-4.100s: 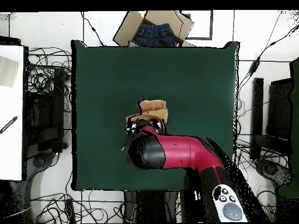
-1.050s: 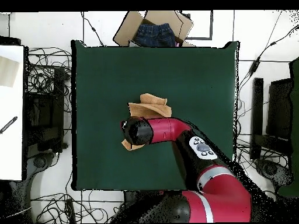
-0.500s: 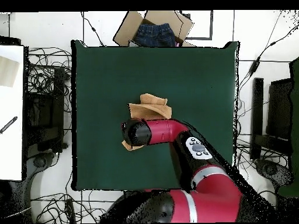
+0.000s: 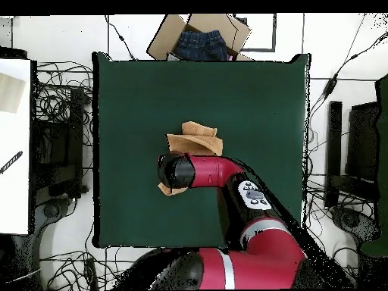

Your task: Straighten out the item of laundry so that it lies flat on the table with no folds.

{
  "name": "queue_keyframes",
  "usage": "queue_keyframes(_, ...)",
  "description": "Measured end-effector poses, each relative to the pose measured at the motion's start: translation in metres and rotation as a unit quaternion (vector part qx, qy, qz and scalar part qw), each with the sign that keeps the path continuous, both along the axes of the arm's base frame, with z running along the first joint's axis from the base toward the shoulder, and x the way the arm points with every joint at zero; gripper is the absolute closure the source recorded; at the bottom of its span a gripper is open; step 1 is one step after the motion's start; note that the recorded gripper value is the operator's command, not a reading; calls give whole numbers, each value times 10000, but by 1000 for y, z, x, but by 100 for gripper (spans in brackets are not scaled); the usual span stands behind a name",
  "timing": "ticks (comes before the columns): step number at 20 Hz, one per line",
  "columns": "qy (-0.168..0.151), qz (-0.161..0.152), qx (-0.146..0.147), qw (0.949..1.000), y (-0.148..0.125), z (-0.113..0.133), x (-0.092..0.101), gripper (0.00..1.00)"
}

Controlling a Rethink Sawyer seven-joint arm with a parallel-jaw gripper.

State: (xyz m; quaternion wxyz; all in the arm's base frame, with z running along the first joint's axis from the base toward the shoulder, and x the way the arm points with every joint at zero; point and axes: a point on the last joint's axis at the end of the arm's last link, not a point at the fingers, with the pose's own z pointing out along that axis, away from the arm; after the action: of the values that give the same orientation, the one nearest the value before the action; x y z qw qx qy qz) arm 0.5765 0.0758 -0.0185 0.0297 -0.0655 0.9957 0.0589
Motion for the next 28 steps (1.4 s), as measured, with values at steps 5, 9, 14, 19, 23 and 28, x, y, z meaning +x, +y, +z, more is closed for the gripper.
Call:
queue_keyframes(5, -129, -288, 58, 9995, -10, 1, 8, 0)
queue_keyframes(9, -238, -554, 97, 9981, -20, 3, 13, 0)
queue_keyframes(14, -230, -928, 41, 9954, -31, 11, 10, 0)
queue_keyframes(19, -216, -1173, 12, 9929, -39, 18, 5, 0)
queue_keyframes(23, -272, -1300, 26, 9911, -41, 21, 3, 0)
queue_keyframes(28, -350, -1444, 42, 9889, -39, 20, -3, 0)
